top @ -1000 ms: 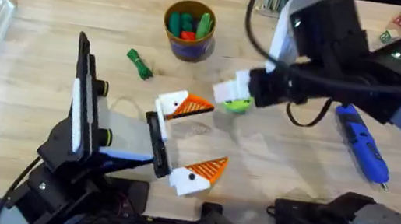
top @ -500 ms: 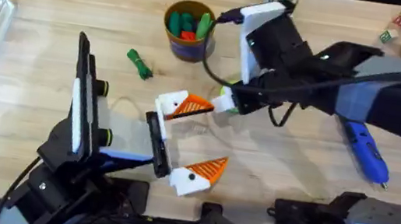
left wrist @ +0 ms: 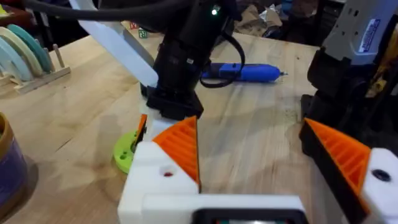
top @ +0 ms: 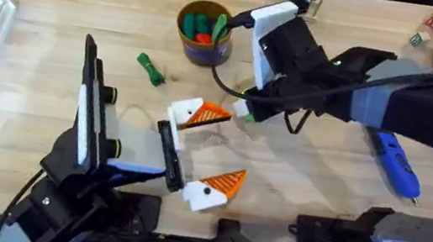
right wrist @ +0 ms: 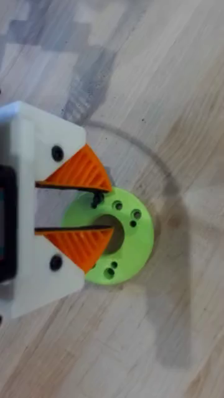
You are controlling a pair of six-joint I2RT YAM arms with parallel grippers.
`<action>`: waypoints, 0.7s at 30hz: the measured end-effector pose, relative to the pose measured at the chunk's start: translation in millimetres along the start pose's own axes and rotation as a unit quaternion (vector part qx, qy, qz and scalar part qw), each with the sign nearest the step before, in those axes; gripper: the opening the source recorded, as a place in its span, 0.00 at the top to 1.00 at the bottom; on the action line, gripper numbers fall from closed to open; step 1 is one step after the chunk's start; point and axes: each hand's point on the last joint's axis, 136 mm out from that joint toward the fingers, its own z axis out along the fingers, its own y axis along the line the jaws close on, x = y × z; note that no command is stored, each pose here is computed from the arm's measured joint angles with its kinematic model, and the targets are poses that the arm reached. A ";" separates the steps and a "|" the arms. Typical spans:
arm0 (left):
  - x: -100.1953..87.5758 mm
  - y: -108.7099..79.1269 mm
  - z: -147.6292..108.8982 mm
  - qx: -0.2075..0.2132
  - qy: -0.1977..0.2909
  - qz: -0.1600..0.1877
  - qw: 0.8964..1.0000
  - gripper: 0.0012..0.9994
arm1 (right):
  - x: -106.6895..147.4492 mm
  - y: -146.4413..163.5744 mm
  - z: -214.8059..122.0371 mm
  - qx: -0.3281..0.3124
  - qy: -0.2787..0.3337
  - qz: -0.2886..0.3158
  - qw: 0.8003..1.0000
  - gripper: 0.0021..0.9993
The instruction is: Pick up the gripper from the table and insert it into the empty holder that is missing its gripper. Then pick up a screw, insert it into the mounting hole, and use the screwdriver to tighten it. Finally, clean up the table by picking up the vegetable and placing it into the bucket.
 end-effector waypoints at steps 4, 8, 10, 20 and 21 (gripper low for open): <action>0.1 0.1 0.0 0.000 0.000 0.000 1.000 0.01 | 2.5 3.6 5.1 -0.002 0.007 -0.005 1.000 0.78; 0.1 0.0 0.0 0.000 0.000 0.000 1.000 0.01 | 2.5 4.9 5.9 -0.001 0.007 -0.010 1.000 0.92; 0.1 0.0 0.0 0.000 0.000 0.000 1.000 0.01 | 1.3 4.0 5.6 0.002 0.005 -0.009 1.000 0.99; 0.1 0.0 0.0 0.000 0.000 0.000 1.000 0.01 | -1.8 -9.5 -1.4 0.033 0.012 -0.007 0.999 0.99; 0.1 0.1 0.0 0.000 0.000 0.000 1.000 0.01 | -4.6 -12.0 -3.5 0.039 0.010 -0.007 0.999 0.99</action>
